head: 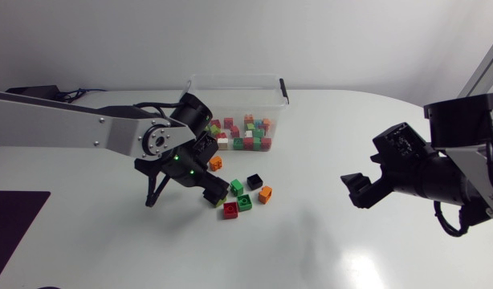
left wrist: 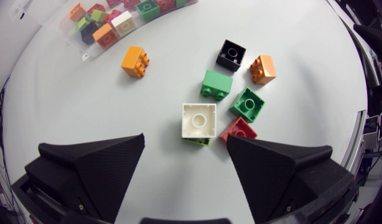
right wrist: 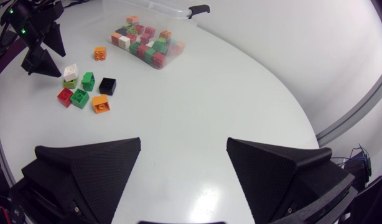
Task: Place the duplo bricks in the container
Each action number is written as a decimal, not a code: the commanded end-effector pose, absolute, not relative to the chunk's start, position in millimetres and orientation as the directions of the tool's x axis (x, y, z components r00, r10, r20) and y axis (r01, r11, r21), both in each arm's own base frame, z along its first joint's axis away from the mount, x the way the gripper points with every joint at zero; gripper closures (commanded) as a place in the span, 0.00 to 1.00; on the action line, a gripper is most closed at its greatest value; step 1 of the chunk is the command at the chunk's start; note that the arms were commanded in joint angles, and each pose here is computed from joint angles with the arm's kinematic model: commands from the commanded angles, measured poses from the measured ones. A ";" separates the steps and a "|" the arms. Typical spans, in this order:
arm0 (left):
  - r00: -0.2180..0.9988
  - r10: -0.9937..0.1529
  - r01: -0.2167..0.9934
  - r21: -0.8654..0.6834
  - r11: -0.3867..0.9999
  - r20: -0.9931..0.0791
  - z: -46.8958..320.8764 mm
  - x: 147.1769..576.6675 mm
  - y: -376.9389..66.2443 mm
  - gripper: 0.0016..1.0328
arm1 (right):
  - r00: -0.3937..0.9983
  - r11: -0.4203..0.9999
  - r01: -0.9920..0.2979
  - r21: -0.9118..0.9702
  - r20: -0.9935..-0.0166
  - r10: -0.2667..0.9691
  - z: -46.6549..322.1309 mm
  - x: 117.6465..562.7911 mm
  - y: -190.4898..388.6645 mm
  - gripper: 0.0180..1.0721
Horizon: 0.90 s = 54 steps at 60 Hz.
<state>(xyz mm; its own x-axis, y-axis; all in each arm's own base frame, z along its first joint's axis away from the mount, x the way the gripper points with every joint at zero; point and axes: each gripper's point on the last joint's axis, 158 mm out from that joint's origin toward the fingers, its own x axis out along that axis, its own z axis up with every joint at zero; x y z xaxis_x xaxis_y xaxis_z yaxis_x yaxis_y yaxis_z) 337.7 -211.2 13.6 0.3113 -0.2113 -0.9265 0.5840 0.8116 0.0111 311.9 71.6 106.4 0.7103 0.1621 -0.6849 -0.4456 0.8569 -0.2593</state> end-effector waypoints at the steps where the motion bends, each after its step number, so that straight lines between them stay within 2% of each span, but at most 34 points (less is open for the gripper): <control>1: 0.312 -0.220 0.592 0.008 0.806 -0.924 10.0 346.7 -219.5 0.17 | 0.685 0.829 -0.494 -0.262 -0.705 0.185 103.9 312.9 80.7 0.05; 5: 0.308 -0.219 0.594 0.008 0.804 -0.926 7.2 347.8 -221.0 0.17 | 0.671 0.820 -0.513 -0.253 -0.714 0.200 100.8 311.8 86.6 0.05; 11: 0.309 -0.223 0.607 0.011 0.794 -0.925 2.5 349.1 -226.3 0.23 | 0.651 0.807 -0.536 -0.247 -0.730 0.210 94.5 311.2 93.6 0.05; 20: 0.325 -0.235 0.616 0.017 0.787 -0.916 2.7 354.2 -229.8 0.44 | 0.643 0.790 -0.562 -0.245 -0.731 0.230 94.0 311.5 104.7 0.05; 28: 0.314 -0.249 0.620 -0.001 0.784 -0.916 0.9 353.3 -231.4 0.55 | 0.640 0.782 -0.571 -0.249 -0.732 0.234 94.4 312.7 110.0 0.05; 54: 0.280 -0.254 0.631 -0.022 0.776 -0.926 -11.5 350.0 -236.9 0.58 | 0.623 0.773 -0.586 -0.243 -0.745 0.238 87.3 310.1 114.9 0.07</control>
